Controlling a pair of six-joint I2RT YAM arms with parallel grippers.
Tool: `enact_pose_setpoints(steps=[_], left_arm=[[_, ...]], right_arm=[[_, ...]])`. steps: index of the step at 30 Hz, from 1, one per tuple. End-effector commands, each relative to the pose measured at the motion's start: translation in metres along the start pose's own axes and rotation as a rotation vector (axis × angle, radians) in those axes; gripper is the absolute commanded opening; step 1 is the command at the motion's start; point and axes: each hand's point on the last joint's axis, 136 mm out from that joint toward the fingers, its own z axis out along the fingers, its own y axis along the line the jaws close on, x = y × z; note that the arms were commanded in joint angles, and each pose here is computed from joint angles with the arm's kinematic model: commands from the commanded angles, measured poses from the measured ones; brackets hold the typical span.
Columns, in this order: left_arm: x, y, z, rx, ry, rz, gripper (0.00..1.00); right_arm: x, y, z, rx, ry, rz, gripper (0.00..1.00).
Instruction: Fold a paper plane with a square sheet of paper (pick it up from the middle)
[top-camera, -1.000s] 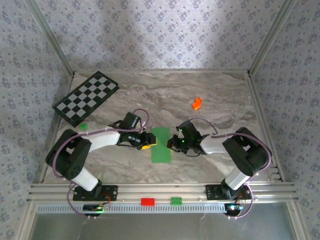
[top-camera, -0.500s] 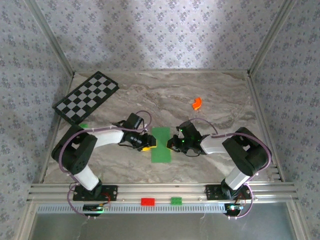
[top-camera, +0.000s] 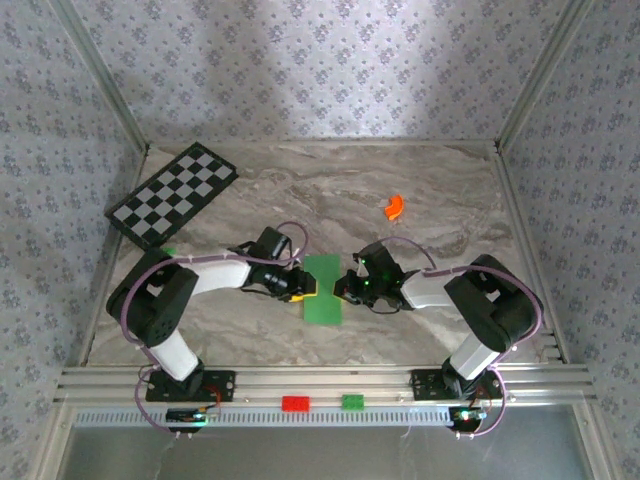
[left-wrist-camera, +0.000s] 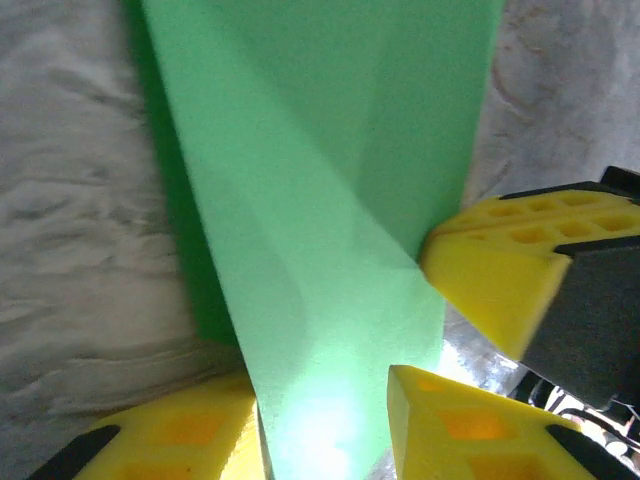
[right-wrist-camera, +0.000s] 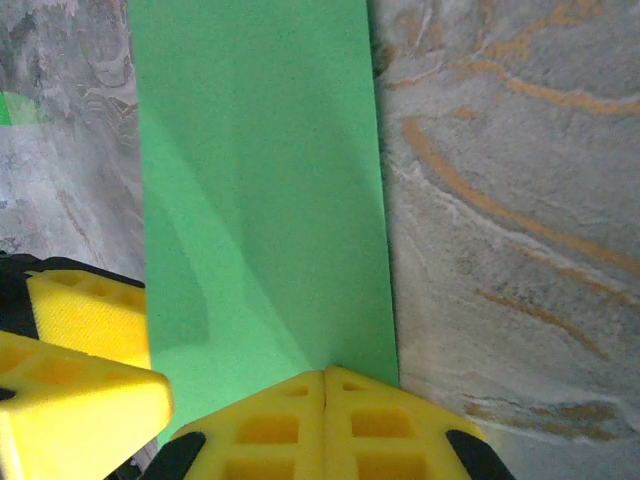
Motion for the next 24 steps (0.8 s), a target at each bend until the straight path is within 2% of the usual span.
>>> enact_pose_setpoints(steps=[1,4,9,17,24], left_arm=[[-0.002,-0.011,0.000,0.041,-0.003,0.026,0.35],[-0.003,-0.010,-0.002,0.033,-0.014,0.022,0.39],[-0.005,-0.008,-0.005,0.013,-0.034,0.017,0.36],[-0.005,0.002,-0.010,-0.042,-0.059,-0.012,0.16],[-0.005,-0.008,-0.017,0.001,-0.079,-0.040,0.06]], right_arm=[[0.029,-0.061,0.000,0.202,0.068,0.097,0.04],[0.029,-0.060,0.000,0.198,0.069,0.094,0.04],[0.027,-0.055,0.001,0.182,0.070,0.082,0.05],[0.015,-0.026,-0.003,0.107,0.052,0.011,0.14],[0.003,-0.001,-0.018,0.066,0.007,-0.078,0.33]])
